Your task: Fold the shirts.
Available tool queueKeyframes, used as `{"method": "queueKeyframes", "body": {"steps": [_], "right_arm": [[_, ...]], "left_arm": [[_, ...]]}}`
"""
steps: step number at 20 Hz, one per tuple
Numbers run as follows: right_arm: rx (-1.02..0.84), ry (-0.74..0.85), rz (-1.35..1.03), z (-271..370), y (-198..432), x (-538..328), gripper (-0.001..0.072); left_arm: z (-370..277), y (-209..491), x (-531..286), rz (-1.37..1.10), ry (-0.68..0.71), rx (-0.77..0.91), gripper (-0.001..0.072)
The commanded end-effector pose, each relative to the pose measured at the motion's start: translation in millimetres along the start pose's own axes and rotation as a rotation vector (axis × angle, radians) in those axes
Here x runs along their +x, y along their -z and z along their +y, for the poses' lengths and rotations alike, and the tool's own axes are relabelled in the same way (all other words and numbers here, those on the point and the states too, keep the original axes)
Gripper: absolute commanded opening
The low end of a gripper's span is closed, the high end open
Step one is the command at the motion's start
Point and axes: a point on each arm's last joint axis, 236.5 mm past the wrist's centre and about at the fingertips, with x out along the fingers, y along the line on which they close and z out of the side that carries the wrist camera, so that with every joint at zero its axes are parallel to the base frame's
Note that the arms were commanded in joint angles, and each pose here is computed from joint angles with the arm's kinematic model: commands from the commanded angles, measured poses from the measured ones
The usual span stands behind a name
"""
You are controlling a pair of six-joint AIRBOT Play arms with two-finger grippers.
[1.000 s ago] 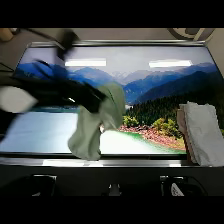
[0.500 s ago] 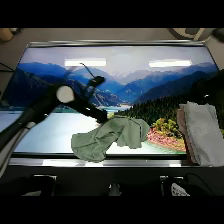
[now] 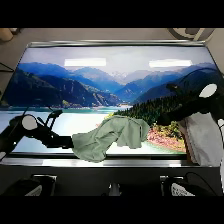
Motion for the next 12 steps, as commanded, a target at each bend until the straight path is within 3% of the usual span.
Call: {"method": "queueKeyframes", "body": {"steps": [1,7,8,11,12], "right_arm": [[0.037,-0.053,0.015,1,19,39,0.0705],[0.093,-0.164,0.023,6,17,70,0.0706],[0.099,-0.166,0.027,5,16,75,0.0706],[0.091,-0.157,0.036,4,9,97,0.0706],[0.089,-0.150,0.028,4,4,105,0.0706]], "left_arm": [[-3,10,38,-0.011,0.088,-0.104,0.0712],[-17,-23,58,-0.065,0.175,-0.206,0.0703],[-19,-29,59,-0.080,0.191,-0.226,0.0660],[-21,-41,62,-0.117,0.210,-0.257,0.0363],[-21,-42,62,-0.118,0.211,-0.257,0.0172]]}}
